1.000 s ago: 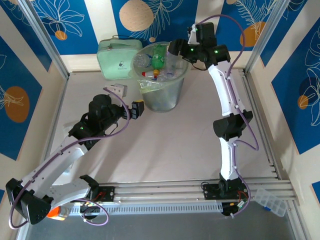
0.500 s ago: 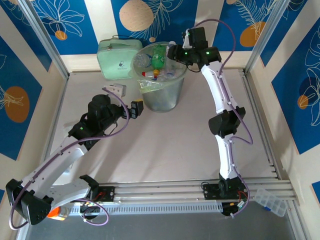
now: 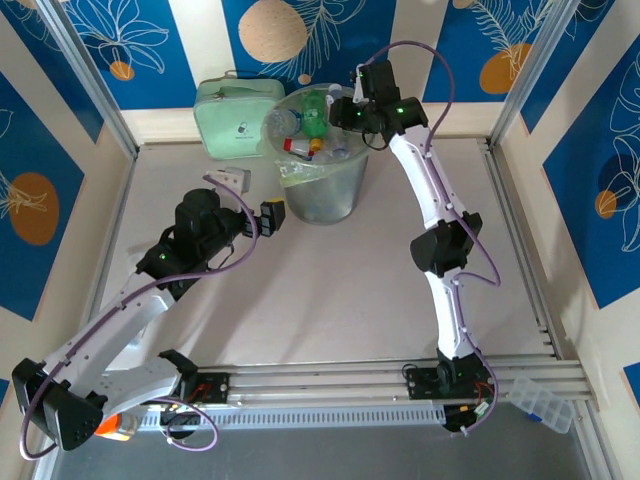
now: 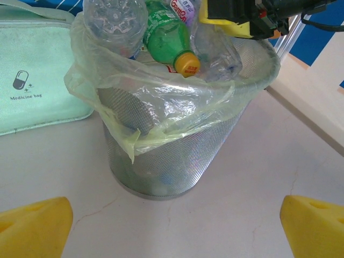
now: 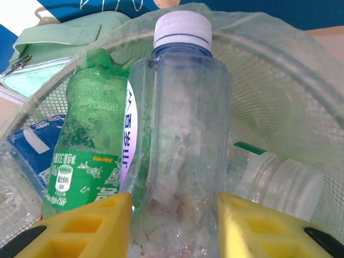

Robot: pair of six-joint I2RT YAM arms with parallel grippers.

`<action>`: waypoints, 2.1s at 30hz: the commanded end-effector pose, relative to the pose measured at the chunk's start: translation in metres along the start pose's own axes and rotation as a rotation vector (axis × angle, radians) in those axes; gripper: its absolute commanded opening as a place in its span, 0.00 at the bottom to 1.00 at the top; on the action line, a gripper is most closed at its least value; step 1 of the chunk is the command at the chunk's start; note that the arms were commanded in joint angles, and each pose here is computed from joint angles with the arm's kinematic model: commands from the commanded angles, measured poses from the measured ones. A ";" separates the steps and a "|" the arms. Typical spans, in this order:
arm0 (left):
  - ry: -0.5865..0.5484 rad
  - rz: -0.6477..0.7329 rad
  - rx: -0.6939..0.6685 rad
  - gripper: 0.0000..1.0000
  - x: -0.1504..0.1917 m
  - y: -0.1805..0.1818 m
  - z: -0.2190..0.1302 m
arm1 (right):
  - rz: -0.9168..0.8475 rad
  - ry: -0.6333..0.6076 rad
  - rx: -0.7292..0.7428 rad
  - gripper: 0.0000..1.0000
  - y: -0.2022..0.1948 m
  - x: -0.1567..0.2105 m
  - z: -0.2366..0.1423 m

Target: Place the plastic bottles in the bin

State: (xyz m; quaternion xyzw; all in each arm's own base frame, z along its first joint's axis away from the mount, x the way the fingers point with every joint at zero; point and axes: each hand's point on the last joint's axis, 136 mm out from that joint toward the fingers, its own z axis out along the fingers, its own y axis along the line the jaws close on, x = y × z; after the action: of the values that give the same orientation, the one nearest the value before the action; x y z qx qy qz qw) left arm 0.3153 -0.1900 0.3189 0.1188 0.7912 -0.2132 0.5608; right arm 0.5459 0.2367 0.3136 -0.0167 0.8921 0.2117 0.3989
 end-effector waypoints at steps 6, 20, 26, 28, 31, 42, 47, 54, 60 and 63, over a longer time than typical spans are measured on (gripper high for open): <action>-0.116 0.009 0.097 0.99 -0.037 -0.018 -0.034 | -0.103 -0.188 -0.109 0.82 0.049 -0.046 -0.120; -0.372 0.115 0.031 0.99 -0.031 0.003 -0.085 | -0.473 -0.514 -0.330 0.99 0.086 0.055 -0.251; -0.340 0.120 -0.375 0.99 0.012 0.078 -0.067 | -0.629 -0.778 -0.204 0.99 0.015 0.134 -0.236; -0.342 0.391 -0.334 0.99 0.038 0.070 -0.045 | -0.560 -0.726 -0.086 0.99 -0.026 0.150 -0.217; -0.271 0.389 -0.420 0.99 0.076 0.097 -0.032 | -0.380 -0.666 0.088 0.99 -0.094 0.165 -0.194; -0.035 0.239 -0.660 0.99 0.157 0.178 -0.023 | -0.378 -0.448 0.234 0.99 -0.181 0.212 -0.130; -0.116 0.252 -0.707 0.99 0.156 0.192 -0.022 | -0.212 -0.375 0.284 0.99 -0.222 0.240 -0.106; -0.236 0.298 -0.655 0.99 0.152 0.195 -0.005 | -0.138 -0.442 0.237 0.99 -0.230 0.229 -0.106; -0.144 0.298 -0.544 0.99 0.171 0.202 0.031 | -0.149 -0.490 0.223 0.99 -0.240 0.235 -0.092; -0.060 0.245 -0.565 0.99 0.172 0.217 0.041 | -0.178 -0.486 0.174 0.99 -0.235 0.233 -0.079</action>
State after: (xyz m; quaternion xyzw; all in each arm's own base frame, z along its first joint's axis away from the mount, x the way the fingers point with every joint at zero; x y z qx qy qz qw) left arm 0.3649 -0.0250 0.0866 0.0536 0.7845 0.1060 0.6086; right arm 0.3673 0.0170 0.0805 0.0113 0.8191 0.0763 0.5685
